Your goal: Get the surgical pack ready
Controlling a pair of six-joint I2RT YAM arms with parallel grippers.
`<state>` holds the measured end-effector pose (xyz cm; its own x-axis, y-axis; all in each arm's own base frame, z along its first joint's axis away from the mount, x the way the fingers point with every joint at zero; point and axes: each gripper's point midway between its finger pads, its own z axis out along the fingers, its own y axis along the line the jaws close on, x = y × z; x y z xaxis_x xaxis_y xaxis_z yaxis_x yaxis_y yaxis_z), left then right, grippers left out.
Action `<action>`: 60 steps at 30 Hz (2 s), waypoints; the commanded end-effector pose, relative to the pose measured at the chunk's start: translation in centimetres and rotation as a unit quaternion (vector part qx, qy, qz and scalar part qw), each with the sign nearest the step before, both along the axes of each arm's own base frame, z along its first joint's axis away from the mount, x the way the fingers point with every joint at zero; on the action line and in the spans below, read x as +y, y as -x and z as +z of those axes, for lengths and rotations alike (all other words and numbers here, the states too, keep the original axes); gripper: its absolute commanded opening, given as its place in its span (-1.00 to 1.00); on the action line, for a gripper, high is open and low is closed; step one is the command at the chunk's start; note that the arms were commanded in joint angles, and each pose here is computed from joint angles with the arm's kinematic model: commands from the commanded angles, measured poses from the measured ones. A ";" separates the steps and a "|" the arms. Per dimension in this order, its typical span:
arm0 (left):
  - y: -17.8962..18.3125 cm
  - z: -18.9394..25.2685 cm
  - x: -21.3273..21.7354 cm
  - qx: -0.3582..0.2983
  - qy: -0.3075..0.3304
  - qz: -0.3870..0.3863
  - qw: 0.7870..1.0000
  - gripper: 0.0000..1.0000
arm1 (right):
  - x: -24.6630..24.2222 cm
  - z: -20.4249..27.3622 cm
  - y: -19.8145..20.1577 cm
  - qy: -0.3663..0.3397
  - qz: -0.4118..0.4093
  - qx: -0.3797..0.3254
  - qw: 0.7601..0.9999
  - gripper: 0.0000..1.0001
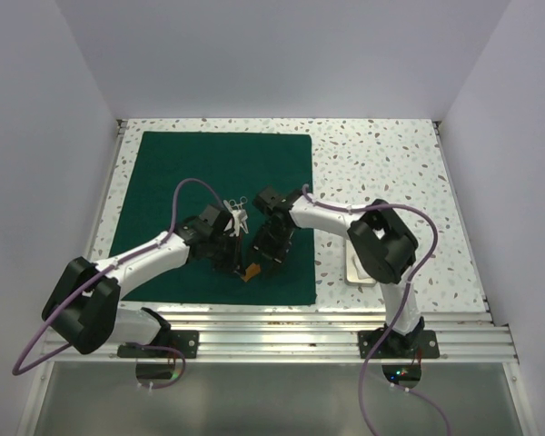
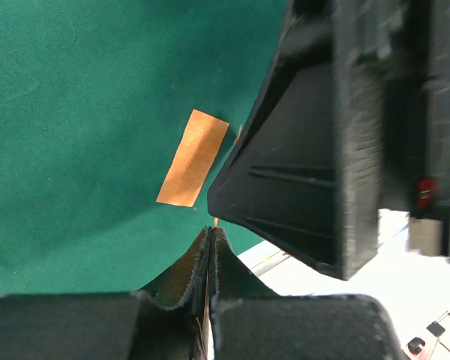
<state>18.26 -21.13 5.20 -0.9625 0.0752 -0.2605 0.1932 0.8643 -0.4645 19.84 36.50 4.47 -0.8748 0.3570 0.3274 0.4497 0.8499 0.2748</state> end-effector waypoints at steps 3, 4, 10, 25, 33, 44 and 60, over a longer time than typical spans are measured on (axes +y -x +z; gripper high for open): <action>-0.3 1.1 -1.0 -0.018 0.033 -0.001 0.999 -1.00 | 0.4 0.0 0.3 0.018 -0.020 0.019 0.999 0.04; -0.3 1.2 -1.1 -0.019 0.035 -0.002 0.999 -1.00 | 0.5 -0.1 0.4 0.019 -0.019 0.022 0.999 0.02; -0.3 1.4 -1.2 -0.022 0.040 -0.003 0.999 -1.00 | 0.7 -0.7 0.9 0.028 -0.017 0.031 0.999 -0.20; 1.4 0.2 -0.6 -0.002 0.043 -0.002 0.999 -0.21 | -0.4 0.3 -0.7 0.052 0.049 -0.035 0.997 -0.17; 1.6 -1.6 -1.2 0.021 0.048 -0.009 0.999 0.01 | -6.8 2.0 -3.8 0.076 0.063 -0.111 0.989 0.01; 0.5 -2.9 -1.5 0.035 0.023 -0.016 0.999 -0.05 | -14.4 2.2 -2.3 0.105 0.045 -0.128 0.985 0.02; -0.4 -3.0 -1.9 0.030 0.022 -0.012 0.999 -0.97 | -13.2 1.8 -3.3 0.083 0.057 -0.127 0.987 0.02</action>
<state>17.00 -22.51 1.47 -0.9889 0.0830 -0.1233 0.1354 0.8453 -0.5168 22.26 22.55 5.80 -0.9528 0.2989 0.0526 0.3034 0.9343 0.1870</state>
